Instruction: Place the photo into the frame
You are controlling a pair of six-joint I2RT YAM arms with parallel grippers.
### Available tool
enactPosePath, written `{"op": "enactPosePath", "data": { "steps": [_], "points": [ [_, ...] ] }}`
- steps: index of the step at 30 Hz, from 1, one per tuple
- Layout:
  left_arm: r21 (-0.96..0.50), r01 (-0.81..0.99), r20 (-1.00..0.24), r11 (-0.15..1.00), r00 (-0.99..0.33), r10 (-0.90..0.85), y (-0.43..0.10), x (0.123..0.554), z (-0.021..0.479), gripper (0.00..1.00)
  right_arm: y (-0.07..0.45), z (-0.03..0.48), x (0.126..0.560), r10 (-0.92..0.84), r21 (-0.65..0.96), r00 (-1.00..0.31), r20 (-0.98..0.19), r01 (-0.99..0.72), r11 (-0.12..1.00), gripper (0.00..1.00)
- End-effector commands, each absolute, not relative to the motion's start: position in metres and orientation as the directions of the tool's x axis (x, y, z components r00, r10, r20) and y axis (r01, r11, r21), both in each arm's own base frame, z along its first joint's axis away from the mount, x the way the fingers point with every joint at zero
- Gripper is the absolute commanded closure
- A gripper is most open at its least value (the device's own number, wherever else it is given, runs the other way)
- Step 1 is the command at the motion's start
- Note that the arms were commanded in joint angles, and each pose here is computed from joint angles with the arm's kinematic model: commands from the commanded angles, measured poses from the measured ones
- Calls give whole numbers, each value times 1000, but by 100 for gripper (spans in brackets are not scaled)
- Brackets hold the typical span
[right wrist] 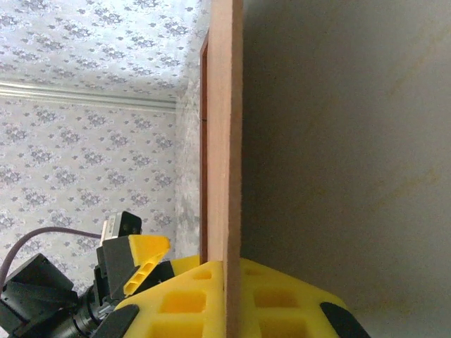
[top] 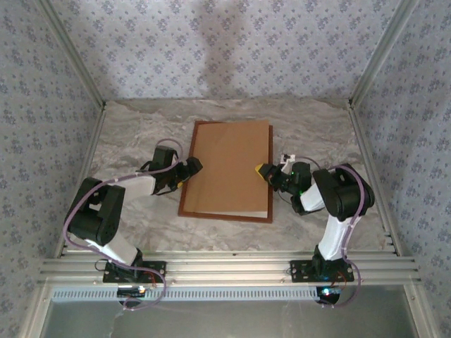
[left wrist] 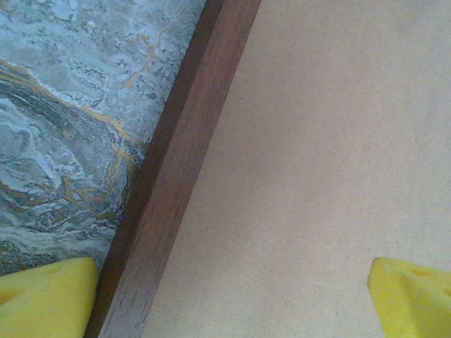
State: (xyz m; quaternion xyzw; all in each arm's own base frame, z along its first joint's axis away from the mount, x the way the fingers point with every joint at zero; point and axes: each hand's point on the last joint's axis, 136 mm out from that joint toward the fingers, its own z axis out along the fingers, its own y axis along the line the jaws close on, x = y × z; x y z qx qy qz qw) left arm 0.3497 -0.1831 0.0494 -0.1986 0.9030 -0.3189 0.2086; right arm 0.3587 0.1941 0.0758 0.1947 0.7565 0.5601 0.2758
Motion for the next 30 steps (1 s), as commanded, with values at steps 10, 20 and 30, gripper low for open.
{"op": "enactPosePath", "data": {
  "steps": [10, 20, 30],
  "points": [
    [-694, -228, -99, 682, -909, -405, -223, 317, 26, 2, 184, 40, 354, 632, 914, -748, -202, 88, 396, 87],
    [-689, -229, -103, 688, -909, -405, -223, 318, 27, 2, 169, 29, 352, 639, 870, -738, -217, 152, 470, 67],
    [-690, -227, -104, 688, -909, -404, -222, 318, 27, 2, 154, 33, 347, 587, 757, -753, -298, 189, 626, 52]
  ]
}}
